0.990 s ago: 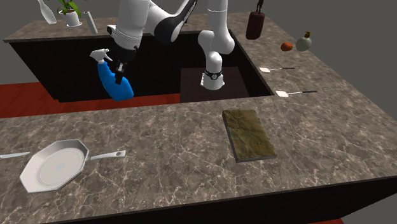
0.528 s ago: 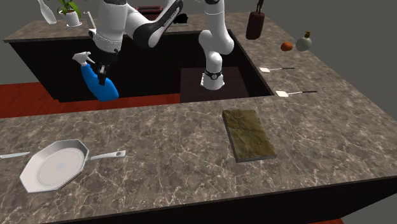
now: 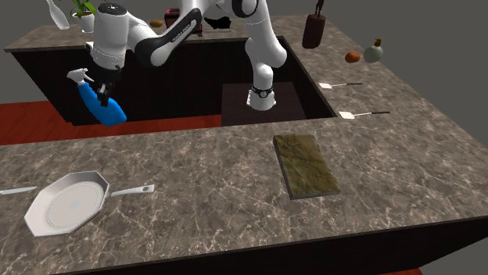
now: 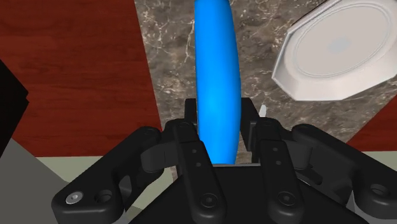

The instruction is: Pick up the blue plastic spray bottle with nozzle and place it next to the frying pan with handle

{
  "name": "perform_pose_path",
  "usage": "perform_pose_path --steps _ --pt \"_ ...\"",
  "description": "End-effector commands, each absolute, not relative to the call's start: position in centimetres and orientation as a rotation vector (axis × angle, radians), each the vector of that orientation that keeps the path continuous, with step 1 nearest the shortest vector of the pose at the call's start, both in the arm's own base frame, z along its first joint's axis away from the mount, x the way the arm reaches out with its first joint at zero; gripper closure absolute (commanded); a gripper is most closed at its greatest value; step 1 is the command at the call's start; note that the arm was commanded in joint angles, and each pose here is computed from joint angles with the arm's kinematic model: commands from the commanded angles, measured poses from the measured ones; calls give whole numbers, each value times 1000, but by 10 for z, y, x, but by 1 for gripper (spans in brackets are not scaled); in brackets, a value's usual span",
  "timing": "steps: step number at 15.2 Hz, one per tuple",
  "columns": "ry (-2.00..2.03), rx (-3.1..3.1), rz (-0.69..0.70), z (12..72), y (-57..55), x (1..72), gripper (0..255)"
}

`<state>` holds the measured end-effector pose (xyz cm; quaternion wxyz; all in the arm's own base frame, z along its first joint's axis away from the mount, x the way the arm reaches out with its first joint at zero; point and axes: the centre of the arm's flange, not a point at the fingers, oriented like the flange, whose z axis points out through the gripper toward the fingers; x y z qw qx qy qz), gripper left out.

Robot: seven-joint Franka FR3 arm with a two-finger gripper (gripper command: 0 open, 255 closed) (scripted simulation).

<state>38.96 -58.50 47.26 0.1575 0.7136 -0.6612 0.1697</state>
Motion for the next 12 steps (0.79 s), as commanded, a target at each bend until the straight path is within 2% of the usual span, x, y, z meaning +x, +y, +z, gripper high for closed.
perform_pose_path --steps 1,12 --pt "-1890 2043 487 467 -609 381 255" --pt "-1890 2043 487 429 -725 345 255"
